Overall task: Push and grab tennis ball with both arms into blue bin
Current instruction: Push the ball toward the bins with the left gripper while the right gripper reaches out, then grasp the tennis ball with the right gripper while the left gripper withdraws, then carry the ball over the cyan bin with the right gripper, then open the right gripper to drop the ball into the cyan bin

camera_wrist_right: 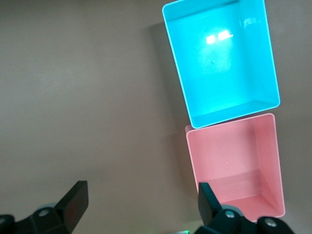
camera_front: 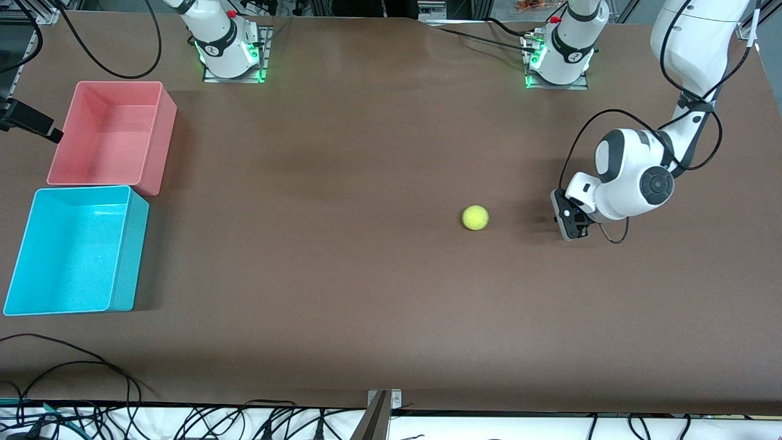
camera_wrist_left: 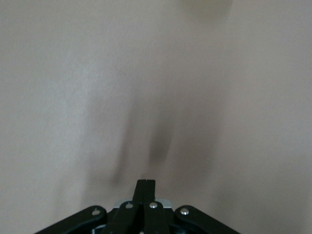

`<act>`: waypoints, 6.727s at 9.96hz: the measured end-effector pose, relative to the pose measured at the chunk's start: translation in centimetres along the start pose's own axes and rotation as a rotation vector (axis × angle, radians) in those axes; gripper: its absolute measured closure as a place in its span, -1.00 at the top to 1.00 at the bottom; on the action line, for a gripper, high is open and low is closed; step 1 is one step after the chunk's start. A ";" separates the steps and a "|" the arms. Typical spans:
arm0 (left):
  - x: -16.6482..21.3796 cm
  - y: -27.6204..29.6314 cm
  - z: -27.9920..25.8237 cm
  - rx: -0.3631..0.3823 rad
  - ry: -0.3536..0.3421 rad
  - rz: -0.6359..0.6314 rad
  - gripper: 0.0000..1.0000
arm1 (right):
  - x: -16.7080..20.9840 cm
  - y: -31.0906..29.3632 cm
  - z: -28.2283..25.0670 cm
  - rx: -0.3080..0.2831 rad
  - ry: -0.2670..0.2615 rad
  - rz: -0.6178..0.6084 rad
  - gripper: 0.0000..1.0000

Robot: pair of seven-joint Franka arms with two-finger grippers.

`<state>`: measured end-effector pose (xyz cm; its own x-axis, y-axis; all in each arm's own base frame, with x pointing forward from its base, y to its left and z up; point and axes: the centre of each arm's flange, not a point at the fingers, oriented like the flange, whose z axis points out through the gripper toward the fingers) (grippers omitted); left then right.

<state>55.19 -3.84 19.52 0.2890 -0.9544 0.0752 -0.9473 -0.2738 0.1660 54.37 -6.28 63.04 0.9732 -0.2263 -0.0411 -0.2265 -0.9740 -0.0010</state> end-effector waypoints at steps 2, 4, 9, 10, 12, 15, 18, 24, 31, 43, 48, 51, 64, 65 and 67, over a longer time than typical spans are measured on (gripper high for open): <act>-1.2 -0.5 -0.4 0.008 0.001 -0.003 -0.98 | 0.3 -1.9 0.9 -0.003 -0.015 -0.031 1.00; -1.5 -0.5 -2.3 0.038 0.004 -0.004 -0.98 | 0.6 -4.7 2.5 -0.013 -0.046 -0.074 1.00; -3.3 0.0 -9.0 0.136 0.011 -0.028 -0.25 | -0.8 -10.1 6.2 -0.041 -0.142 -0.166 0.94; -3.3 0.1 -9.6 0.146 0.013 -0.027 0.05 | -1.5 -11.6 8.2 -0.054 -0.186 -0.195 0.93; -3.1 0.5 -12.8 0.204 0.024 -0.023 0.58 | -3.1 -14.0 12.8 -0.082 -0.276 -0.245 1.00; -2.7 2.6 -20.7 0.344 0.052 -0.009 1.00 | -4.9 -15.8 21.6 -0.100 -0.315 -0.290 1.00; -2.6 4.8 -26.8 0.459 0.075 -0.001 1.00 | -8.8 -16.8 31.1 -0.114 -0.338 -0.342 1.00; -3.7 7.8 -33.5 0.331 0.138 -0.477 1.00 | -13.1 -21.4 40.4 -0.054 -0.415 -0.389 1.00; -3.5 11.4 -42.3 0.276 0.090 -0.723 1.00 | -16.1 -20.9 46.1 -0.072 -0.465 -0.402 1.00; -3.5 12.8 -43.7 0.290 0.098 -0.748 1.00 | -4.4 -17.6 31.9 -0.144 -0.324 -0.419 0.32; -3.1 11.7 -43.0 0.148 0.047 -1.164 1.00 | 3.9 -1.5 28.1 -0.194 -0.298 -0.551 0.32; -1.5 12.4 -42.4 0.121 0.017 -1.246 1.00 | 7.7 5.8 28.1 -0.174 -0.249 -0.648 0.32; -1.1 9.1 -41.7 0.072 -0.027 -1.257 1.00 | 10.8 15.9 40.8 0.138 -0.225 -0.747 0.63; -0.8 9.1 -41.9 0.077 -0.023 -1.252 1.00 | 11.1 15.8 40.4 0.133 -0.217 -0.749 0.89; -0.8 8.9 -42.0 0.078 -0.022 -1.254 1.00 | 11.5 15.8 39.8 0.129 -0.208 -0.752 1.00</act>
<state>52.29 -0.47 62.23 0.9935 -0.0344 -0.1085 -0.0287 -0.9982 0.0529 60.43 -23.87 22.81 0.8427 0.5110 -0.1694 0.4736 -0.8533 -0.2179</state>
